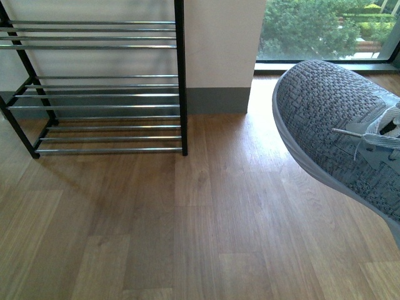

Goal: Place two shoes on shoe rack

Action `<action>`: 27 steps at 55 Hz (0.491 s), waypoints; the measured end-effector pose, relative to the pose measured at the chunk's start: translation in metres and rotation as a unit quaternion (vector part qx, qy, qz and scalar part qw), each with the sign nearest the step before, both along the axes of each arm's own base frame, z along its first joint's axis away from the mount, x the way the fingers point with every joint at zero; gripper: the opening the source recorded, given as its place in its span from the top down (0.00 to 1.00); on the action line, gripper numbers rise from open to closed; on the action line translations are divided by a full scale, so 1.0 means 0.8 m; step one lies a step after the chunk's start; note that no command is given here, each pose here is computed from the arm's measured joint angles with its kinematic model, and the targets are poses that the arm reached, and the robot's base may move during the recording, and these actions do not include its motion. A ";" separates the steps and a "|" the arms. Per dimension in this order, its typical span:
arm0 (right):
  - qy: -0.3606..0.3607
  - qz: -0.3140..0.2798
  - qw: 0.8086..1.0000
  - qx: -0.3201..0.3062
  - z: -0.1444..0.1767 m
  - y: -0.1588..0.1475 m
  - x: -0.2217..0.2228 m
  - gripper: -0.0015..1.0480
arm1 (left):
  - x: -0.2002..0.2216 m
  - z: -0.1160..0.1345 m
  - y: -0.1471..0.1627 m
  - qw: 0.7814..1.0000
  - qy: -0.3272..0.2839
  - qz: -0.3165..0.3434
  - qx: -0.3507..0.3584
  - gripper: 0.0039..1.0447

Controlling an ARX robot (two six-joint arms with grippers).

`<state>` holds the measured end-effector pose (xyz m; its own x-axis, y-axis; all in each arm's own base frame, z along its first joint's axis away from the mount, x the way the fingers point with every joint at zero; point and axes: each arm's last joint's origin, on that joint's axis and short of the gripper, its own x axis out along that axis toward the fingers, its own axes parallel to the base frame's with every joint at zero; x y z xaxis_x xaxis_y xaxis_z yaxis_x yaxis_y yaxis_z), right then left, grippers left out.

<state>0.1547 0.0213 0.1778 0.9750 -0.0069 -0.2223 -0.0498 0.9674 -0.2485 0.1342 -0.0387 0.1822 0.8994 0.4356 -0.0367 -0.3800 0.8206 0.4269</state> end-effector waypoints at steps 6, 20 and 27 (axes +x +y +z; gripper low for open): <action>0.000 -0.003 1.000 -0.001 0.000 0.000 0.000 0.99 | 0.000 0.000 0.000 1.000 0.000 -0.001 0.000 0.99; 0.000 -0.002 1.000 -0.001 0.000 0.000 0.000 0.99 | 0.000 0.000 0.000 1.000 0.000 -0.001 0.000 0.99; 0.000 -0.003 1.000 -0.001 0.000 0.000 0.000 0.99 | 0.000 0.000 0.000 1.000 0.000 -0.001 0.000 0.99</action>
